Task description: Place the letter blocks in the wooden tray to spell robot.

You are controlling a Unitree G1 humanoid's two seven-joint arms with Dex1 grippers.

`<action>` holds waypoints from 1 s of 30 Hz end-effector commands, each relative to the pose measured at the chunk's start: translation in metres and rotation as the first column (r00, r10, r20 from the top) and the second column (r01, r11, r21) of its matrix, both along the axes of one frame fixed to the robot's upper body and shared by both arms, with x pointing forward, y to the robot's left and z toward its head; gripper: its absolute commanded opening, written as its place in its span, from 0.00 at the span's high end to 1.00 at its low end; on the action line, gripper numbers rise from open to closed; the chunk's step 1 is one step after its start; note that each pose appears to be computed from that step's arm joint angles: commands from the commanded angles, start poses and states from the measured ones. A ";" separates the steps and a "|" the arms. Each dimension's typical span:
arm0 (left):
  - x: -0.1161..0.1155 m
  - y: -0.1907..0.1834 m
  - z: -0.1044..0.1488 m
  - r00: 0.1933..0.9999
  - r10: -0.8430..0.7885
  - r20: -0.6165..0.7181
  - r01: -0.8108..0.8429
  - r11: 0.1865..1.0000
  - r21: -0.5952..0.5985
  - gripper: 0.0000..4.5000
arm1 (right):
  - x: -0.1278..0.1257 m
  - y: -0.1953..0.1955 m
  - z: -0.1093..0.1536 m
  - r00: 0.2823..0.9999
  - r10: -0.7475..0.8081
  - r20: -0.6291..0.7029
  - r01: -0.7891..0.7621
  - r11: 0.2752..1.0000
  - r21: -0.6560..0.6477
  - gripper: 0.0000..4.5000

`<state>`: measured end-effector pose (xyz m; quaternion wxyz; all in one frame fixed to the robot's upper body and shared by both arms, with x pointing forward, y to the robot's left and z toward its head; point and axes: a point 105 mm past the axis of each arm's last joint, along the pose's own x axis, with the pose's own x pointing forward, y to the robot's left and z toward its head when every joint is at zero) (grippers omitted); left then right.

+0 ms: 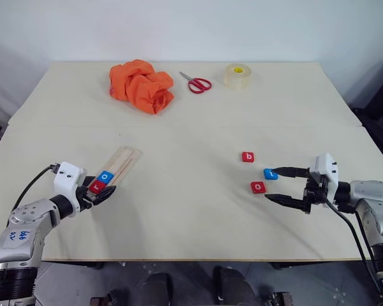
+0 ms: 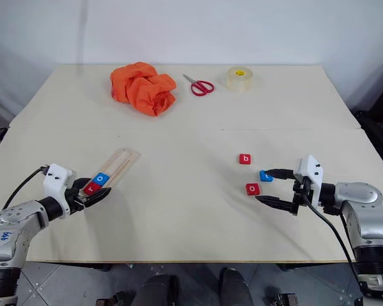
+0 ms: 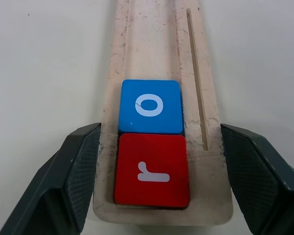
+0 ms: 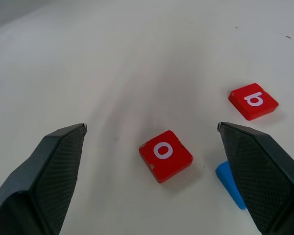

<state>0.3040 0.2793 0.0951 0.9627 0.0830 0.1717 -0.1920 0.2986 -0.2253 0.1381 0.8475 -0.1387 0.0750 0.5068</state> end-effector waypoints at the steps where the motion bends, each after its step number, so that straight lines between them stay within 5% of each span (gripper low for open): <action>1: -0.005 -0.006 -0.015 0.999 -0.038 -0.036 0.037 0.999 -0.026 0.24 | -0.002 -0.007 0.016 0.998 -0.010 0.055 0.010 1.000 0.001 0.00; 10: 0.004 -0.046 0.018 0.939 -0.335 0.076 0.332 0.942 0.049 0.24 | -0.003 -0.012 0.020 0.997 -0.010 0.071 0.011 1.000 -0.014 0.00; 16: 0.002 -0.099 0.031 0.775 -0.631 0.031 0.624 0.772 0.118 0.24 | -0.010 -0.015 0.016 0.998 -0.001 0.057 0.003 1.000 -0.029 0.00; 30: -0.008 -0.174 0.024 0.471 -0.881 -0.045 0.876 0.461 0.143 0.24 | -0.036 -0.019 0.006 0.997 -0.072 0.042 0.072 0.997 -0.009 0.00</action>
